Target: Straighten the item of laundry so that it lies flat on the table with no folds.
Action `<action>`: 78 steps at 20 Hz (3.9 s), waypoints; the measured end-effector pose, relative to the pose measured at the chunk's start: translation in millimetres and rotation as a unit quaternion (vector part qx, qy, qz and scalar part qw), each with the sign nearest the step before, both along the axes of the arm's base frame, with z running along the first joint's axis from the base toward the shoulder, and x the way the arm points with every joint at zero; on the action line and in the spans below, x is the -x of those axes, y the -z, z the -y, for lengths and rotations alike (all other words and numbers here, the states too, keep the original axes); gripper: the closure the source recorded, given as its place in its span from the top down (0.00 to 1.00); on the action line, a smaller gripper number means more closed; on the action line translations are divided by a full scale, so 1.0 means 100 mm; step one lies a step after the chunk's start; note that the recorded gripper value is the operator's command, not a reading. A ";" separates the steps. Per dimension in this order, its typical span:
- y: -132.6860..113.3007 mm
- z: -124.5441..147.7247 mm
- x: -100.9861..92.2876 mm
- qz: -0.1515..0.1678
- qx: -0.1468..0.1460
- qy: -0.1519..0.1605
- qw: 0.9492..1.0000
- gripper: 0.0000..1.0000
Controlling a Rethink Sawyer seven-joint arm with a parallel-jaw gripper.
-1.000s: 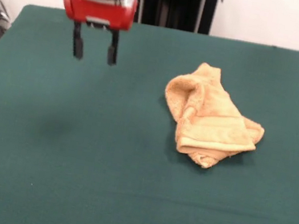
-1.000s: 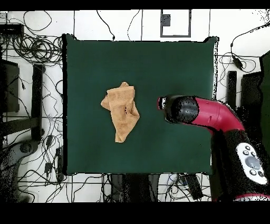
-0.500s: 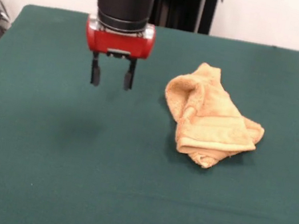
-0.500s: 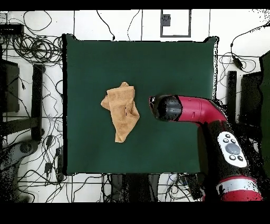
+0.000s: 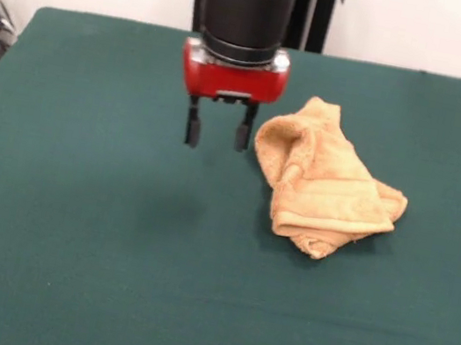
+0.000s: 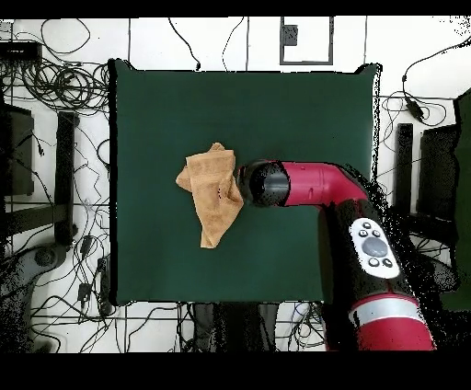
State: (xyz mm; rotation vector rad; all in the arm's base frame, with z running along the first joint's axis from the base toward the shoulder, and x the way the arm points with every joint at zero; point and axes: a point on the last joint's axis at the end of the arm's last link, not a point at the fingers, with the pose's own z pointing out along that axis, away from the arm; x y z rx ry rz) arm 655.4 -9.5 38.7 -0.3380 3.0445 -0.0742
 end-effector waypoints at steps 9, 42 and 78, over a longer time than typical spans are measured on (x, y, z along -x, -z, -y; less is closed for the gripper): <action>0.01 -0.41 -0.02 -0.003 -0.010 -0.016 1.000 1.00; 0.24 -0.65 -0.34 -0.012 -0.089 0.061 0.994 1.00; 0.59 -0.73 -0.42 -0.027 -0.123 0.091 0.988 1.00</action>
